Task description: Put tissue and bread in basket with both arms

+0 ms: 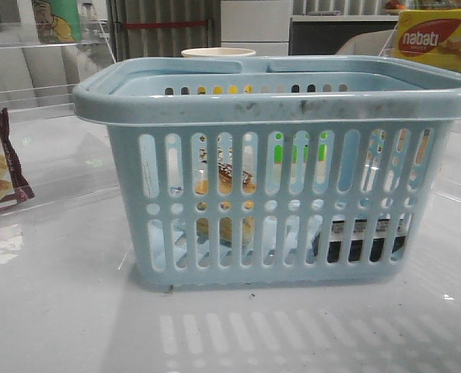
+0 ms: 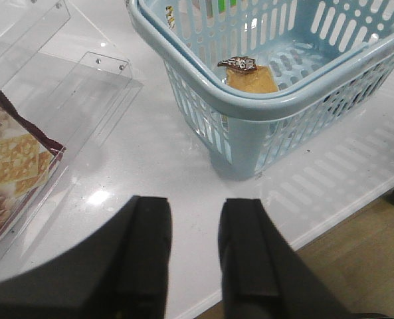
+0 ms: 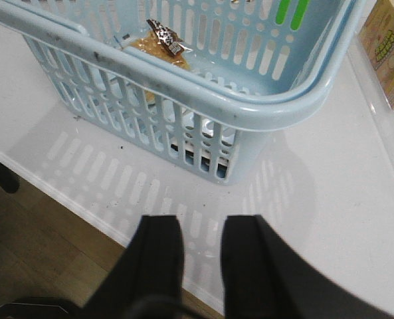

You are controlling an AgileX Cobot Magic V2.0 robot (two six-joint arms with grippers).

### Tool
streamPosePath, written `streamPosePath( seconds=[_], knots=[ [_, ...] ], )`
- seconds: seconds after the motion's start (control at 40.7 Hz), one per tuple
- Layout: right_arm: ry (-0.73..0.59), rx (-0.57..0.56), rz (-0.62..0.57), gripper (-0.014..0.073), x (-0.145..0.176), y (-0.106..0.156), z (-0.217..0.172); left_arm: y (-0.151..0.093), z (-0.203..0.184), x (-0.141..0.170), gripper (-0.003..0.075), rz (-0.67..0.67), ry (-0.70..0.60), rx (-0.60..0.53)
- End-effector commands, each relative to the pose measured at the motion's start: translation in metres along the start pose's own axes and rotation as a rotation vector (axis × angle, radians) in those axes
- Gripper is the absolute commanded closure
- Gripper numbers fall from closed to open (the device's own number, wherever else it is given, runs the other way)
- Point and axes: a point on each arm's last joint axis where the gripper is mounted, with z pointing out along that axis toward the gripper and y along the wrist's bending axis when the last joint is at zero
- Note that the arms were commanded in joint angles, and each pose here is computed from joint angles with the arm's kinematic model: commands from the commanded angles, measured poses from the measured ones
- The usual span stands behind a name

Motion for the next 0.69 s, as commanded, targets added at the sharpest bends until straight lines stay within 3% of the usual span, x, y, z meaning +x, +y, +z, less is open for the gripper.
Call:
streamPosePath(
  seconds=[0.0, 0.098, 0.221, 0.664],
  knots=[
    [-0.090, 0.000, 0.001, 0.0428, -0.0127, 0.0000, -0.0051, -0.0003, -0.0054, -0.0129, 0.0558, -0.003, -0.094, 0.009],
    [-0.090, 0.000, 0.001, 0.0494, -0.0127, 0.0000, -0.0051, -0.0003, -0.0054, -0.0129, 0.0625, -0.003, -0.094, 0.009],
    [-0.088, 0.000, 0.001, 0.0539, -0.0125, 0.0000, -0.0051, -0.0009, -0.0054, -0.0127, 0.0629, -0.010, -0.091, 0.016],
    [-0.081, 0.000, 0.001, 0.0539, -0.0119, 0.0000, -0.0050, -0.0009, -0.0054, -0.0127, 0.0629, -0.010, -0.091, 0.016]
  ],
)
